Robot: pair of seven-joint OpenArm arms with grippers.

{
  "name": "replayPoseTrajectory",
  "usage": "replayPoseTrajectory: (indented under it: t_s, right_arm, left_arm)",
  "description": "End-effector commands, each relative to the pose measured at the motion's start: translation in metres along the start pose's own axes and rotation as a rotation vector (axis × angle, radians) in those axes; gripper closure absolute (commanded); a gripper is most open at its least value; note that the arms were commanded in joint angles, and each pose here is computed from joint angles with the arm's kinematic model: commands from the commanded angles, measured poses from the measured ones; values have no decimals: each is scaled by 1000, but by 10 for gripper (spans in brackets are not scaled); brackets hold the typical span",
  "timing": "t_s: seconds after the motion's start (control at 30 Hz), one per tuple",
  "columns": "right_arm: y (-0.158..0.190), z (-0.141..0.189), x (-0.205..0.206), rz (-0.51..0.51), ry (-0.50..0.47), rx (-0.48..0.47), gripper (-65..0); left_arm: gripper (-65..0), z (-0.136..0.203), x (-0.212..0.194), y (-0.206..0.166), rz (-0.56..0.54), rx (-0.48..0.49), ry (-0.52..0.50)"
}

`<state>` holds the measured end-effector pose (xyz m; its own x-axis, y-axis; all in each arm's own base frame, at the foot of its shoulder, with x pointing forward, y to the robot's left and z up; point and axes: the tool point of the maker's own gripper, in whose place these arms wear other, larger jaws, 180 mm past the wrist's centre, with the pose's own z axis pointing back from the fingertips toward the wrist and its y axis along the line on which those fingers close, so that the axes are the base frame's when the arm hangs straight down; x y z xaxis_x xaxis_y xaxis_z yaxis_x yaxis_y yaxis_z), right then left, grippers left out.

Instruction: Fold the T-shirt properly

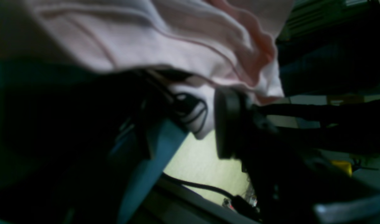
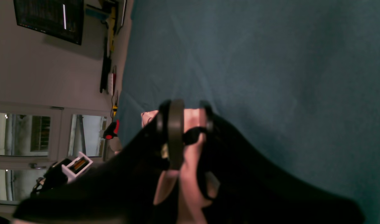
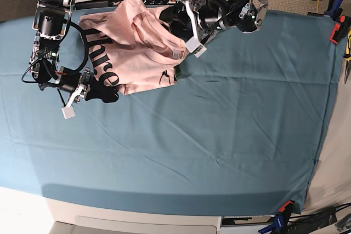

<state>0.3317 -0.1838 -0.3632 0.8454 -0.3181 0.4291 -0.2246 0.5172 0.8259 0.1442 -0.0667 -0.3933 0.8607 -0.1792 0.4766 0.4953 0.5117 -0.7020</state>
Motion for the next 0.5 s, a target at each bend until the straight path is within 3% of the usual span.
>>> replayPoseTrajectory:
  t_s: [0.0,0.13,0.27,0.33,0.4,0.47]
  right_arm:
    - [9,3,18,29,-39,23,-87]
    - [9,3,18,29,-39,23,-87]
    - [9,3,18,29,-39,23,-87]
    - [9,3,18,29,-39,23,-55]
    - [9,3,18,29,-41,23,-2]
    - [9,4,19,29,-44,22,0]
  left_arm:
    - [-297,-1,-18,5,2,38,83]
    - [-296,-6,-17,3,11,53,84]
    - [-247,-12,-23,1,2,73,119]
    - [-188,-16,-26,-3,-16,66,136]
    - [-86,-18,-28,-5,-32,68,150]
    - [0,-17,-28,-3,-43,79,158]
